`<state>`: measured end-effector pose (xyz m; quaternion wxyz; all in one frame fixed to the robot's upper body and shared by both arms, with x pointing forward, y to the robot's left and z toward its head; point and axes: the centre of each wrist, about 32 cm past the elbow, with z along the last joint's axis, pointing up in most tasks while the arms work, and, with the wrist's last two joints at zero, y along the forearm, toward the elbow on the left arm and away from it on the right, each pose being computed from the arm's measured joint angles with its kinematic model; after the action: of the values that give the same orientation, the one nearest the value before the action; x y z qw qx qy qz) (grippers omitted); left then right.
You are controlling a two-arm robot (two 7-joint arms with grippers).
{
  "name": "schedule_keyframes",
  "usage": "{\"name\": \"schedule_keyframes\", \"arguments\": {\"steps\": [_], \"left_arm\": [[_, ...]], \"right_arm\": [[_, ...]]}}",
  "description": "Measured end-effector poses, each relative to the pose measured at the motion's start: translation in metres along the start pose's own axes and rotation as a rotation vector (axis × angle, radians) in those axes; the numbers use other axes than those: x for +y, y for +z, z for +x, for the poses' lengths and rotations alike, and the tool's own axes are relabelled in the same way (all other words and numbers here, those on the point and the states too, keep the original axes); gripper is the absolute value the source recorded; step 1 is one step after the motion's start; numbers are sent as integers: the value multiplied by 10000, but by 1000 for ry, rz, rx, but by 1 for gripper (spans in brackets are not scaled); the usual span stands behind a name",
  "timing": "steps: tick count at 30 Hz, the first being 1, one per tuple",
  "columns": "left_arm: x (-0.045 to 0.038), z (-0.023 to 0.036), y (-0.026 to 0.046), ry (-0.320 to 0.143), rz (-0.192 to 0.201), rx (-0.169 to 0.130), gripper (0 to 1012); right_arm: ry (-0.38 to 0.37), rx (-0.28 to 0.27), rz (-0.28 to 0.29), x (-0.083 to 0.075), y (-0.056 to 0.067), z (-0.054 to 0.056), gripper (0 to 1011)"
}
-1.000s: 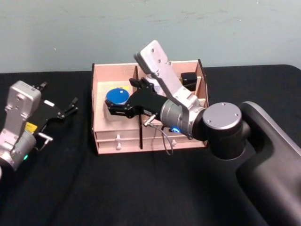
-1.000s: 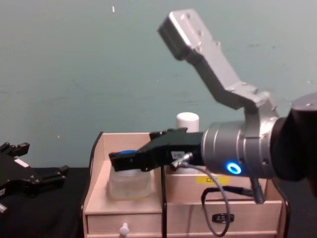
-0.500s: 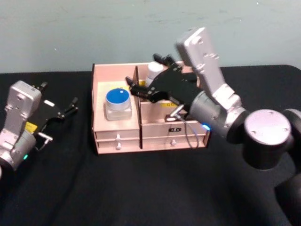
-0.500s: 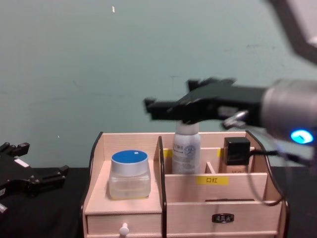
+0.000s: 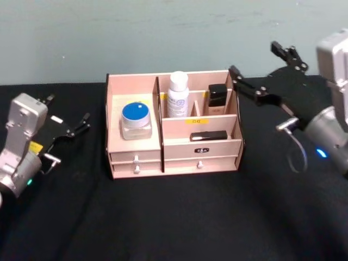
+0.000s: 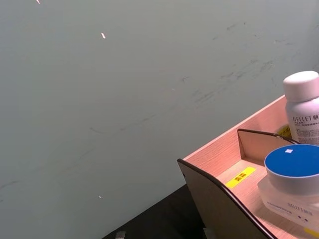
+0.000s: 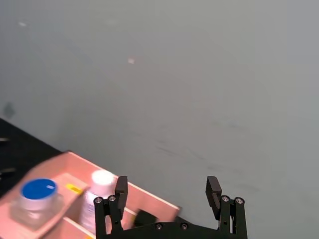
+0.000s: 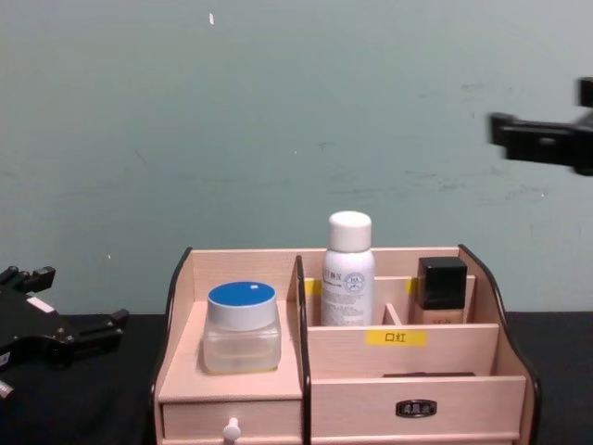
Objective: Pick up the facial cleanser and watermelon frost from the table and place them into the tiered storage box.
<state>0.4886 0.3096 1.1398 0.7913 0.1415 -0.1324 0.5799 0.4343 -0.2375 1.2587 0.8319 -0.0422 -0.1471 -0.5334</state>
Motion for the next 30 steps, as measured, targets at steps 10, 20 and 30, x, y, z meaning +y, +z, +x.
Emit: {"name": "schedule_keyframes", "arguments": {"steps": [10, 20, 30], "left_arm": [[0, 0, 0, 0, 0, 0, 1010], [0, 0, 0, 0, 0, 0, 1010], [0, 0, 0, 0, 0, 0, 1010]], "right_arm": [[-132, -12, -52, -281, -226, 148, 1002], [-223, 13, -140, -407, -604, 230, 1002], [-192, 94, -222, -400, -946, 261, 1002]]}}
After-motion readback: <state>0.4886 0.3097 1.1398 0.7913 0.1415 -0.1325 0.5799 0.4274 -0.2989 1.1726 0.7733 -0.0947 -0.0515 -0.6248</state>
